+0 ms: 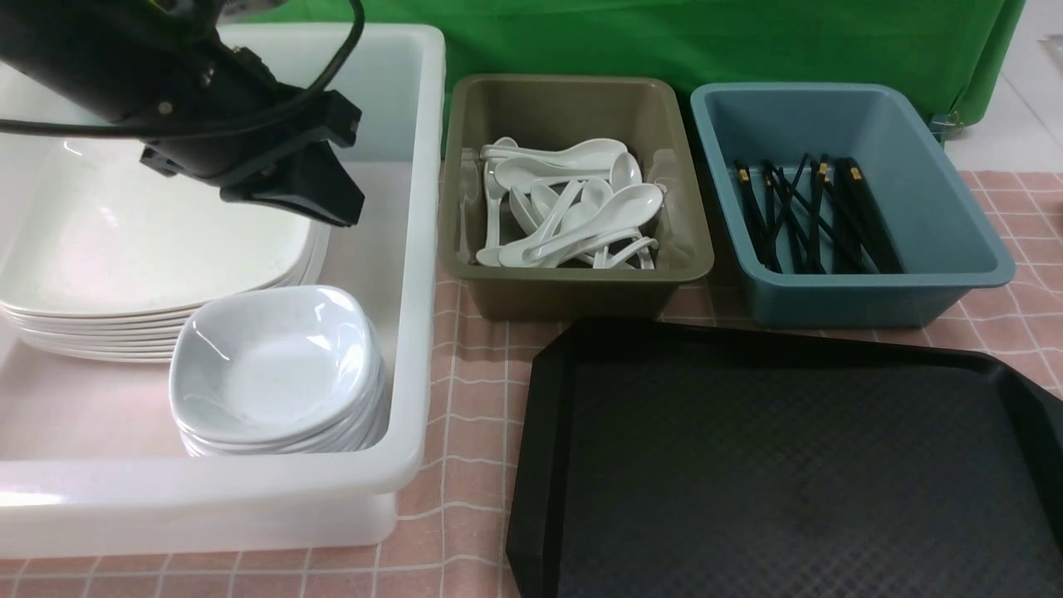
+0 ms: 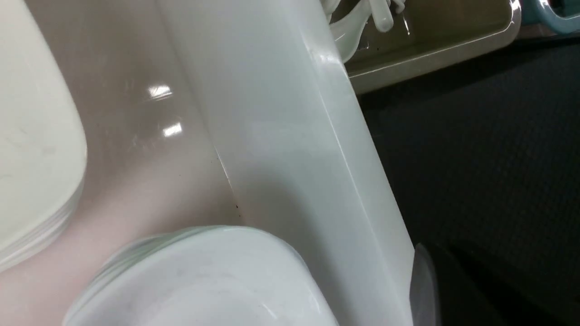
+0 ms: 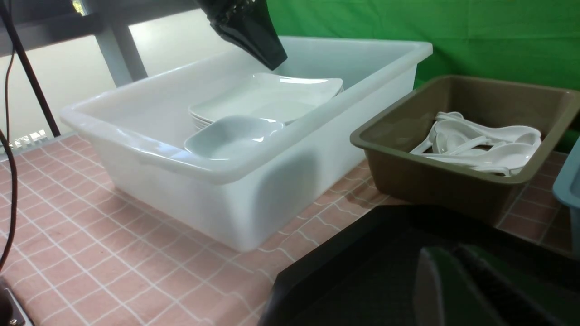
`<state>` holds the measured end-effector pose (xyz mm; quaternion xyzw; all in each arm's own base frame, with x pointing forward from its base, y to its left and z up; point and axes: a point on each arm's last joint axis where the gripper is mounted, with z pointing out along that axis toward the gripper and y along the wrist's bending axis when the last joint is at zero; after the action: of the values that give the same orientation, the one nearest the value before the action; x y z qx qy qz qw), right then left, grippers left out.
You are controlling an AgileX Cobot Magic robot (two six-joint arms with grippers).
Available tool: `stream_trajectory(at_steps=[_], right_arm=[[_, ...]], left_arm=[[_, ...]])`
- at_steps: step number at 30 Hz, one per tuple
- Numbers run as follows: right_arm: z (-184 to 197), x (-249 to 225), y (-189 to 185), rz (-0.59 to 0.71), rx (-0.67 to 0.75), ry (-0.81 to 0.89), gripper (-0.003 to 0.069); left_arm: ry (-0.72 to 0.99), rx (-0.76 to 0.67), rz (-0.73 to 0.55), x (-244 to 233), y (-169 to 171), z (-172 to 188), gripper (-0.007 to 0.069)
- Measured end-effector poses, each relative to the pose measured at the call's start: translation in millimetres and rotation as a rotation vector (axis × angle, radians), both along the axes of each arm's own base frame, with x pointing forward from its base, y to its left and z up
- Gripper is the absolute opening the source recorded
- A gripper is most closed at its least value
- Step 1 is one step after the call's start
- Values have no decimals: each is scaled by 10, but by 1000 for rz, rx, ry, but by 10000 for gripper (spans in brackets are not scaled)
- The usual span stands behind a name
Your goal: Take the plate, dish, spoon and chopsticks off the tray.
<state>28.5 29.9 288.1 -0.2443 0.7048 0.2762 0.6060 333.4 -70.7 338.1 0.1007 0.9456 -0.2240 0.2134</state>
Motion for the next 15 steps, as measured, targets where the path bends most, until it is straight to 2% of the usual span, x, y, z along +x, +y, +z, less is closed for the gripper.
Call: stream_trajectory(at_steps=[6, 8, 9, 10, 15], right_arm=[[-166, 7, -9, -24, 4, -4, 101], [-308, 31, -13, -68, -8, 11, 106], [-410, 51, -20, -130, -17, 26, 110], [-427, 53, -22, -114, -22, 29, 111], [-912, 158, -54, -284, -96, 148, 122]], left_arm=[[16, -24, -5, -14, -19, 5, -3], [36, -23, -16, -33, -22, -1, -3], [52, -23, -25, -50, -25, -6, -3], [55, -23, -27, -53, -25, -6, -3], [94, -24, -49, -92, -32, -16, -3]])
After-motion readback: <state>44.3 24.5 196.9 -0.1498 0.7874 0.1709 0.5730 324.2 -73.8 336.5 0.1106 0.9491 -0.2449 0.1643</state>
